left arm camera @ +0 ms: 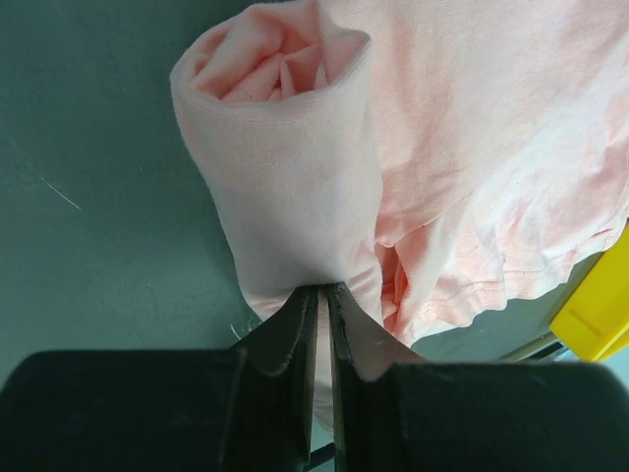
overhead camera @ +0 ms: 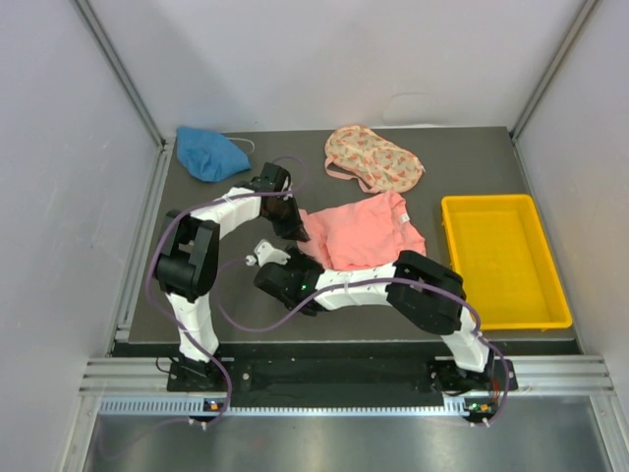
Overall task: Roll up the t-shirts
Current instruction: Roll the T-shirt to the center of the board.
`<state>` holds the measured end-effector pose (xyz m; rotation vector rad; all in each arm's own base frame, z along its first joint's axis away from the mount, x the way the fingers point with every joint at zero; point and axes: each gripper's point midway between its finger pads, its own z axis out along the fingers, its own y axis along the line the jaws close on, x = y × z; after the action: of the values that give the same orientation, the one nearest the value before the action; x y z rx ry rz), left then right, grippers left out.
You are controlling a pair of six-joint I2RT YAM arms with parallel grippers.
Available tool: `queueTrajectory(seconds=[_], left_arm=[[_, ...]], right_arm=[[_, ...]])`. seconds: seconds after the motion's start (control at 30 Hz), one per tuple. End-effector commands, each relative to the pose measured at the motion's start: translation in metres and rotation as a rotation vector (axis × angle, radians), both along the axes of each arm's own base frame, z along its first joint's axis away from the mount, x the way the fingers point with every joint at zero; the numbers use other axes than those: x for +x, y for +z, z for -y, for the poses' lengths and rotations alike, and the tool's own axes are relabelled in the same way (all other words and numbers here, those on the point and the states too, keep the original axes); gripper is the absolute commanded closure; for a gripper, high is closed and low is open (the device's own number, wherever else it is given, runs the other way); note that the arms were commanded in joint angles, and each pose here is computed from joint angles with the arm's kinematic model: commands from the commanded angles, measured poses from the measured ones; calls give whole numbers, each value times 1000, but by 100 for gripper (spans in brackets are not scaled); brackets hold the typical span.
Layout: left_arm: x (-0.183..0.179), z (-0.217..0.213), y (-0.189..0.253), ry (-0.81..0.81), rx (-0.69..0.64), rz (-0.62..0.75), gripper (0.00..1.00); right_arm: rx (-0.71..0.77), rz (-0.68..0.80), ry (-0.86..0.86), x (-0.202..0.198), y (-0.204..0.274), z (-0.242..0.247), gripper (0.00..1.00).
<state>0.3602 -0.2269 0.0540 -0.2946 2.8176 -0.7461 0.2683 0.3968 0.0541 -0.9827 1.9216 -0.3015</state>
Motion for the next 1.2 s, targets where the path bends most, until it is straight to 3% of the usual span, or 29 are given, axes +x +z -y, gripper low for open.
queueTrajectory(seconds=[0.0,0.43,0.6,1.17], left_arm=[[8,2,5,-12,10,29,86],[11,3,5,-7,8,27,86],[12,4,5,-7,7,30,86],[29,14,18,37,-74,44,66]], right_arm=[[-59,62,-4,7,10,-11,41],[-176,39,-124,3,-23,19,39],[-152,16,-164,-2,-28,25,40],[46,-84,-298,-13,-37,46,46]])
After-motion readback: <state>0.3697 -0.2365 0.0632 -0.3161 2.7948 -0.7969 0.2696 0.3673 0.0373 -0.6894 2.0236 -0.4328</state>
